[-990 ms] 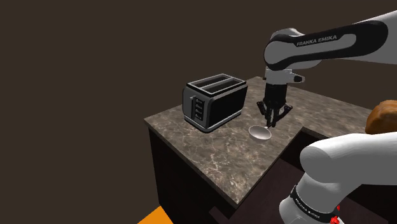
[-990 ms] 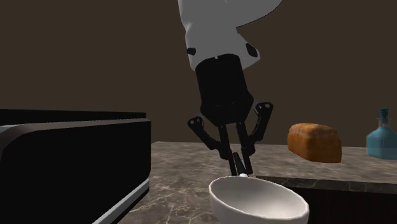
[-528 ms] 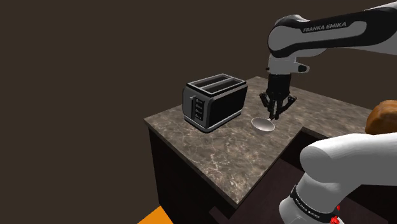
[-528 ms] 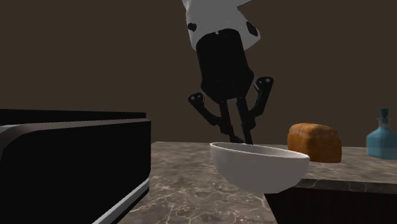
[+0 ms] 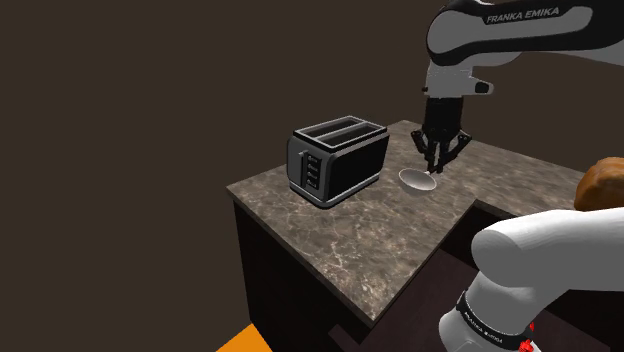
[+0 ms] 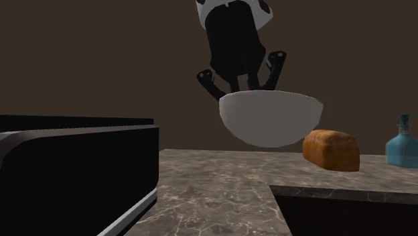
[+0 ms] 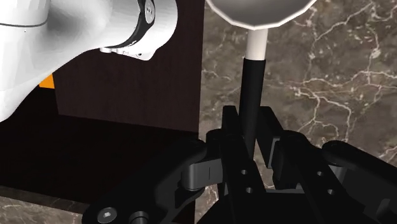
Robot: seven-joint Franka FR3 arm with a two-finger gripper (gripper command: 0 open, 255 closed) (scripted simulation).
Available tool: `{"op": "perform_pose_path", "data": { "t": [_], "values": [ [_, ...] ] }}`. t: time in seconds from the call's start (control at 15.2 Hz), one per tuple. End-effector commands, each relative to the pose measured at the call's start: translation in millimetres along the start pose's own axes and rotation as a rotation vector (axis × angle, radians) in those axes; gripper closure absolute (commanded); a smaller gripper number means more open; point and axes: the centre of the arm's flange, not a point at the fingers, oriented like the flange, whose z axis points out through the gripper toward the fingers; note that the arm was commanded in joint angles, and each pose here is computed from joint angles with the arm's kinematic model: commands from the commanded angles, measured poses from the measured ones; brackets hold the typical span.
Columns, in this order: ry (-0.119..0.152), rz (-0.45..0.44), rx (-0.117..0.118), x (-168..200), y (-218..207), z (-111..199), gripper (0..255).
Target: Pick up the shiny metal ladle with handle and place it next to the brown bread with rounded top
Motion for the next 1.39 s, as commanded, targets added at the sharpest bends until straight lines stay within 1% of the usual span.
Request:
{"op": "perform_pose_path", "data": {
  "t": [0.0,0.46,0.53,1.32],
  "values": [
    [0.000,0.000,0.000,-1,4,-10,255],
    [0.000,0.000,0.000,-5,12,-46,255],
    [0.000,0.000,0.000,-5,12,-46,255],
    [0.000,0.000,0.000,102,128,-33,255]
  ]
}}
